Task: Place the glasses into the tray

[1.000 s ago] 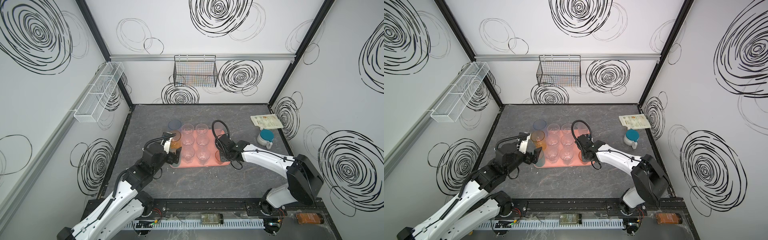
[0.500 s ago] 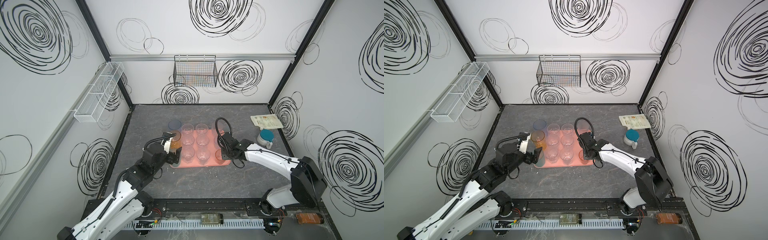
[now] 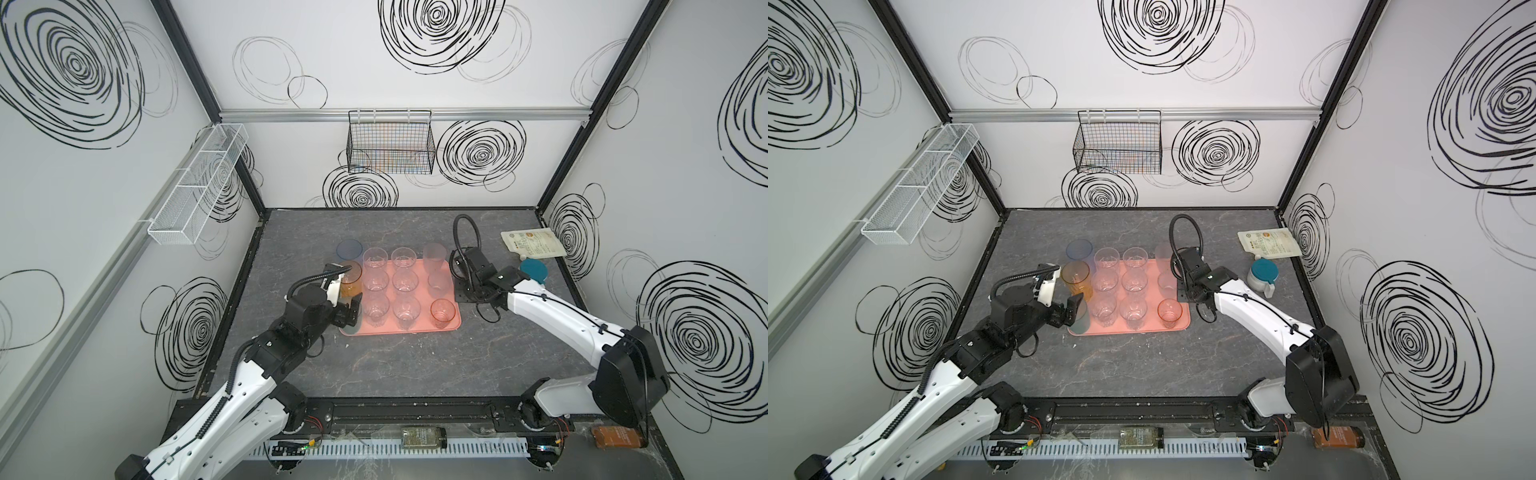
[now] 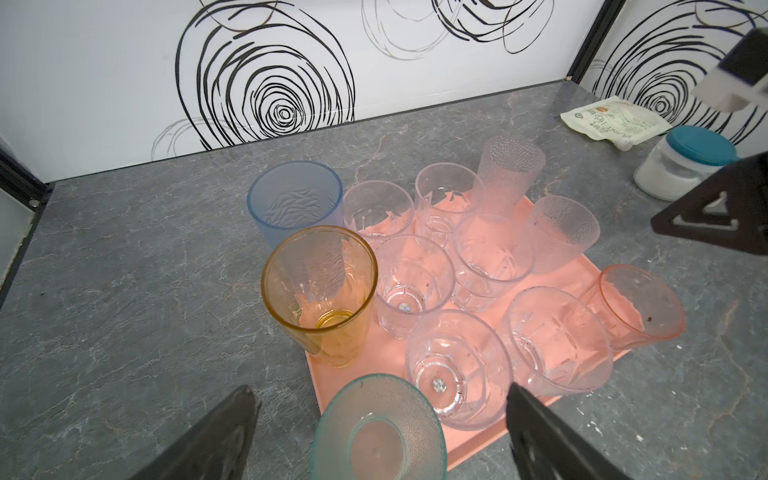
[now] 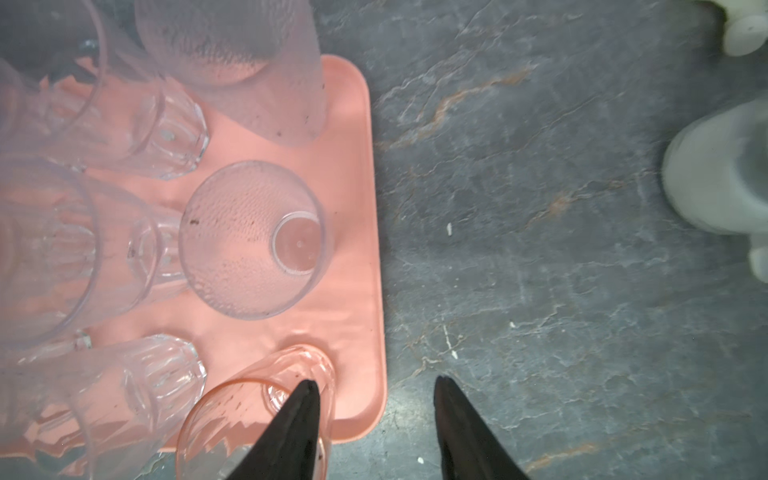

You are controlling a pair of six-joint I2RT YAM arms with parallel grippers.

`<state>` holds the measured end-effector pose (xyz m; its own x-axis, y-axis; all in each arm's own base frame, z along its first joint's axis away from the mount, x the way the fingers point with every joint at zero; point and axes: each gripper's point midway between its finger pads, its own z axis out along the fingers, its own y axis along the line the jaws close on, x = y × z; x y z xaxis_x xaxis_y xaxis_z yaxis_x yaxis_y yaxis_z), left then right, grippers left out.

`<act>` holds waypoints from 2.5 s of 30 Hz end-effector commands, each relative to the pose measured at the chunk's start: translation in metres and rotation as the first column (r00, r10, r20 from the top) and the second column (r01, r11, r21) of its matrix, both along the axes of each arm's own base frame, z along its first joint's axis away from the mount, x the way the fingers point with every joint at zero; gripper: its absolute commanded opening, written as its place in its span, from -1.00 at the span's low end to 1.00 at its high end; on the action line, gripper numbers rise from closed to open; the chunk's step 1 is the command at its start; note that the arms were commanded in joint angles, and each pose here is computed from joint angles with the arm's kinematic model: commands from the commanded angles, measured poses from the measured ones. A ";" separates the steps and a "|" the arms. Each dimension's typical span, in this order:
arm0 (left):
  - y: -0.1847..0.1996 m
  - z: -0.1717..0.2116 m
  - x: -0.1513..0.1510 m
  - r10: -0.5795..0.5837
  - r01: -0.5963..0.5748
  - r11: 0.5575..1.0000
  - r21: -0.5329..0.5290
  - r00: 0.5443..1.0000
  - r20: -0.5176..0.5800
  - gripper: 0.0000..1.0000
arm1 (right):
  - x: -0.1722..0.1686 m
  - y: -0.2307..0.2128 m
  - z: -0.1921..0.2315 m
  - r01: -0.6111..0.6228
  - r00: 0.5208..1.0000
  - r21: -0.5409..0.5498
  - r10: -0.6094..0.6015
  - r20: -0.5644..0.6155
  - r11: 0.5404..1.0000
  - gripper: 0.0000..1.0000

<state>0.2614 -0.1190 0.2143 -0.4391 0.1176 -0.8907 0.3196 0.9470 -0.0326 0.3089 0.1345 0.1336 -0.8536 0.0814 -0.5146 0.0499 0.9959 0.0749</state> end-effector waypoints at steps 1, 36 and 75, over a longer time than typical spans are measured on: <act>0.003 0.022 0.009 0.018 -0.017 1.000 -0.009 0.997 0.076 0.92 | 0.010 -0.015 0.032 0.015 0.997 0.003 -0.015 0.079 1.000 0.01; 0.139 0.084 0.040 0.614 -0.542 0.789 -0.289 0.720 0.325 0.92 | 0.064 -0.137 0.120 0.404 0.605 0.040 -0.299 0.738 0.914 0.62; 0.184 -0.036 0.041 0.768 -0.753 0.603 -0.263 0.460 0.445 0.92 | 0.030 -0.219 0.014 0.606 0.500 -0.022 -0.359 0.788 0.795 0.53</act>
